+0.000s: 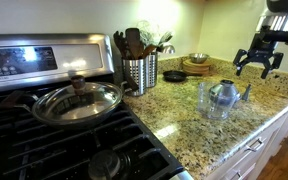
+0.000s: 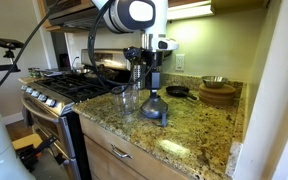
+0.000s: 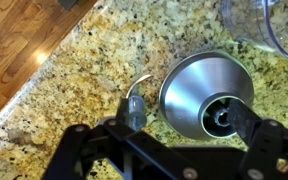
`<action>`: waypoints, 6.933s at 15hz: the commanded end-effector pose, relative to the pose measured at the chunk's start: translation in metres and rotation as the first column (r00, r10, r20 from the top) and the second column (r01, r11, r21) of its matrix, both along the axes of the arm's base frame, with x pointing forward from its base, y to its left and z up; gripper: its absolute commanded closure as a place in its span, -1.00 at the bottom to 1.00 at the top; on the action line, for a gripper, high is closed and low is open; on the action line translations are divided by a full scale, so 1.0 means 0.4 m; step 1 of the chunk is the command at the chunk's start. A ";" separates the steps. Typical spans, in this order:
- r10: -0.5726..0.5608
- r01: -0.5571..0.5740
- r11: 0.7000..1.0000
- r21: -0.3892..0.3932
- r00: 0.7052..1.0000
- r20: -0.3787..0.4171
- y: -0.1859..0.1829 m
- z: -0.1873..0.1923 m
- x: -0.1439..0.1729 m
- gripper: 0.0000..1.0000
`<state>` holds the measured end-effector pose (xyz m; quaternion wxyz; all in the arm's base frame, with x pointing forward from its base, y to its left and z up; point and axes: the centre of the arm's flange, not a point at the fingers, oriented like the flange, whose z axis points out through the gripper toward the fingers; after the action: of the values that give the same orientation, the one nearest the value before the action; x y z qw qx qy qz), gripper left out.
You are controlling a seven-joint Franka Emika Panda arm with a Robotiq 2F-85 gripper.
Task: Put the blade in the clear bowl and then cover the bowl with the grey lid
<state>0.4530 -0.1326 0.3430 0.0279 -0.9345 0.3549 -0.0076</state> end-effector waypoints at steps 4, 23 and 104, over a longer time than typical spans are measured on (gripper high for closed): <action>-0.066 0.068 0.995 -0.069 0.997 0.034 -0.011 0.073 0.034 -1.00; -0.169 0.169 0.984 -0.060 0.986 0.009 -0.106 0.014 0.059 -1.00; 0.035 -0.012 0.981 -0.193 0.993 0.113 -0.015 0.254 -0.098 0.83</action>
<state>0.4383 -0.1565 0.4240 -0.0333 -0.9282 0.3600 -0.0879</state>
